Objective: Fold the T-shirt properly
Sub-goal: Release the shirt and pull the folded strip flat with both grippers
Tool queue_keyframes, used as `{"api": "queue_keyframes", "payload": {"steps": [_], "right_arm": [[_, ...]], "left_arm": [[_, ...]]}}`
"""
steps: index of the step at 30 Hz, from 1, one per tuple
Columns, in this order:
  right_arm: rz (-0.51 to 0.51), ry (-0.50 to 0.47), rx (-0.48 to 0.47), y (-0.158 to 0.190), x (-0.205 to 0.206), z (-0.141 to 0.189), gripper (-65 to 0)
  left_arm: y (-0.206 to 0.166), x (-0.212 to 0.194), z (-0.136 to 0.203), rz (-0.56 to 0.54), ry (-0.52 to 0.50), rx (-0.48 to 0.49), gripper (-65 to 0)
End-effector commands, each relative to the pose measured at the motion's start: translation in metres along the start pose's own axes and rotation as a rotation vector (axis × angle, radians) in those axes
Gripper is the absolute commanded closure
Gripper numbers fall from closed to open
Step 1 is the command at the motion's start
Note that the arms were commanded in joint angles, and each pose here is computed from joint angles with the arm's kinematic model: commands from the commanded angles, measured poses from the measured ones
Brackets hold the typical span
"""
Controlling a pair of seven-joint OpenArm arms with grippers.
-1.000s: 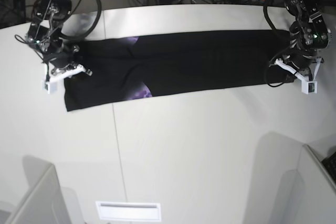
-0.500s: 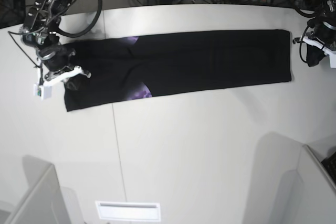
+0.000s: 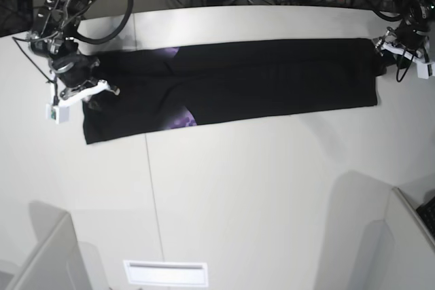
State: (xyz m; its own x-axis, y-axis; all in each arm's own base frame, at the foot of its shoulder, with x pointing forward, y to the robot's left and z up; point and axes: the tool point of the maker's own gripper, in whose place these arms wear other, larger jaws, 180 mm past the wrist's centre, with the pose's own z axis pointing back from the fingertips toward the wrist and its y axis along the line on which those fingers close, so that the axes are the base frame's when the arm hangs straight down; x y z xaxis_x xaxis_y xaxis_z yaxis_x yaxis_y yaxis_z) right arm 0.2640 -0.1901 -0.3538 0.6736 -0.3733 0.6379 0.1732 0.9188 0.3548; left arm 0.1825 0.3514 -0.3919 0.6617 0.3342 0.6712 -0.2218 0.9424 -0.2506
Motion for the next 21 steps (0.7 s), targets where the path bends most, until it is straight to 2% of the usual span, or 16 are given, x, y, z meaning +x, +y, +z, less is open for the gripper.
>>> {"api": "queue_keyframes", "payload": {"steps": [1, 6, 15, 17, 21], "right_arm": [[0.011, -0.044, 0.012, 0.003, 0.012, 0.003, 0.0], [0.007, -0.032, 0.006, 0.001, 0.006, 0.004, 0.0], [0.004, -0.014, -0.003, -0.003, -0.003, 0.006, 0.0], [0.004, -0.014, -0.003, -0.003, -0.003, 0.006, 0.0], [0.003, -0.007, -0.007, -0.005, -0.006, 0.007, 0.0]], "left_arm": [[-0.004, 0.007, -0.001, -0.023, -0.016, -0.023, -47.9], [-0.014, -0.012, -0.015, -0.004, 0.044, -0.066, -47.9], [-0.022, -0.024, -0.029, 0.027, 0.08, -0.098, -47.6], [-0.029, -0.029, -0.032, 0.015, 0.098, -0.117, -43.3], [-0.03, -0.032, -0.033, 0.019, 0.106, -0.119, -25.0]]}}
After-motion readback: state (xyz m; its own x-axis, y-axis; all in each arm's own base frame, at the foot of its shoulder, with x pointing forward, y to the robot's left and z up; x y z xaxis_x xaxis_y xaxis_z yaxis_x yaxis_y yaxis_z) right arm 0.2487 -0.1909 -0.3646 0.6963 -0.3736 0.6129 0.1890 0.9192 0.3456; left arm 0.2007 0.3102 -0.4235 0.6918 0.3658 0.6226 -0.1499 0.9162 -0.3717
